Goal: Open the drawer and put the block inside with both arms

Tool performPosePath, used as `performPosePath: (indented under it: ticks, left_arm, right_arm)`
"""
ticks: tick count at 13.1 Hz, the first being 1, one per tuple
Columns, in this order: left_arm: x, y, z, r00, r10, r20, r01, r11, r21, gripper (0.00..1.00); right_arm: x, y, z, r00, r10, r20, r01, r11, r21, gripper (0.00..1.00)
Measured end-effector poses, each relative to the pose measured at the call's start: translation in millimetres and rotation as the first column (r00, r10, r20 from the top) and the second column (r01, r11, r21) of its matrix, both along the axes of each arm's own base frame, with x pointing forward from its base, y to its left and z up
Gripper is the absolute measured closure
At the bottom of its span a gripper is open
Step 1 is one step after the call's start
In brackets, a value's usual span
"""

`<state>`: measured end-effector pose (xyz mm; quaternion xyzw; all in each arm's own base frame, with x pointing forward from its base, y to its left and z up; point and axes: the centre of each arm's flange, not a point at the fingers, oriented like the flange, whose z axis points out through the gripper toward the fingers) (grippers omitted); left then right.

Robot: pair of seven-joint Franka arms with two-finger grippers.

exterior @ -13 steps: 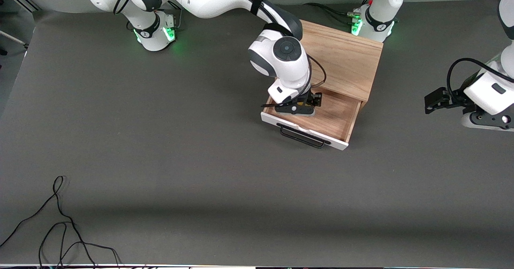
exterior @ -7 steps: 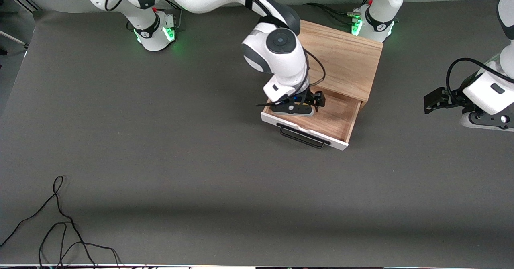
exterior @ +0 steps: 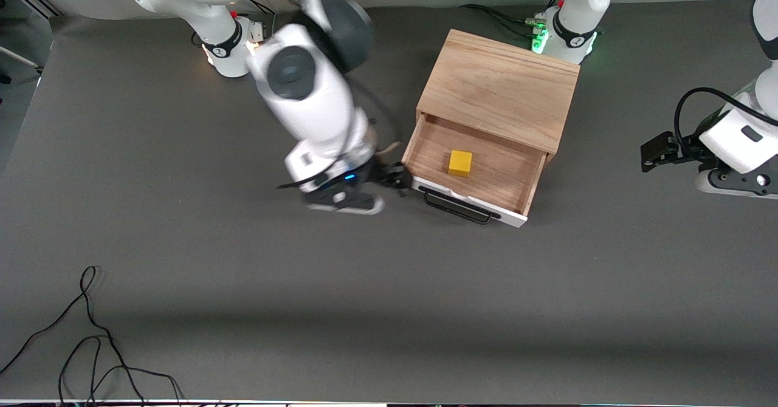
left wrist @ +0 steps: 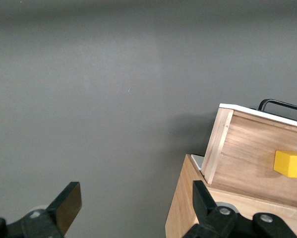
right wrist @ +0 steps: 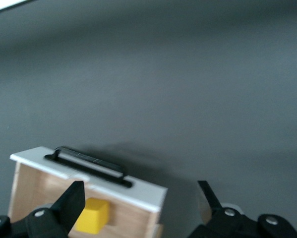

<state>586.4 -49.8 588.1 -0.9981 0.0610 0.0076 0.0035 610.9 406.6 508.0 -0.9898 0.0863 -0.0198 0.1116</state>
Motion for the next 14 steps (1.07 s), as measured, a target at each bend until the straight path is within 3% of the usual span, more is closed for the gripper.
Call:
performPosePath:
  ticks: [3, 6, 11, 14]
  left_arm:
    - [0, 0, 0, 1.0, 0.0, 0.0, 0.0, 1.0, 0.0, 0.0]
    - [0, 0, 0, 1.0, -0.001, -0.001, 0.001, 1.0, 0.0, 0.0]
    - [0, 0, 0, 1.0, -0.001, -0.001, 0.001, 1.0, 0.0, 0.0]
    - [0, 0, 0, 1.0, -0.001, -0.001, 0.001, 1.0, 0.0, 0.0]
  right_arm:
    - [26, -130, 18, 0.997, 0.041, -0.058, -0.042, 0.999, -0.02, 0.0]
    - [7, -229, 37, 0.988, 0.059, -0.143, -0.067, 0.997, -0.046, 0.0]
    - [-41, -327, 58, 0.988, 0.067, -0.137, -0.09, 0.981, -0.173, 0.0]
    - [-62, -337, 58, 0.988, 0.114, -0.101, -0.131, 0.973, -0.192, 0.0]
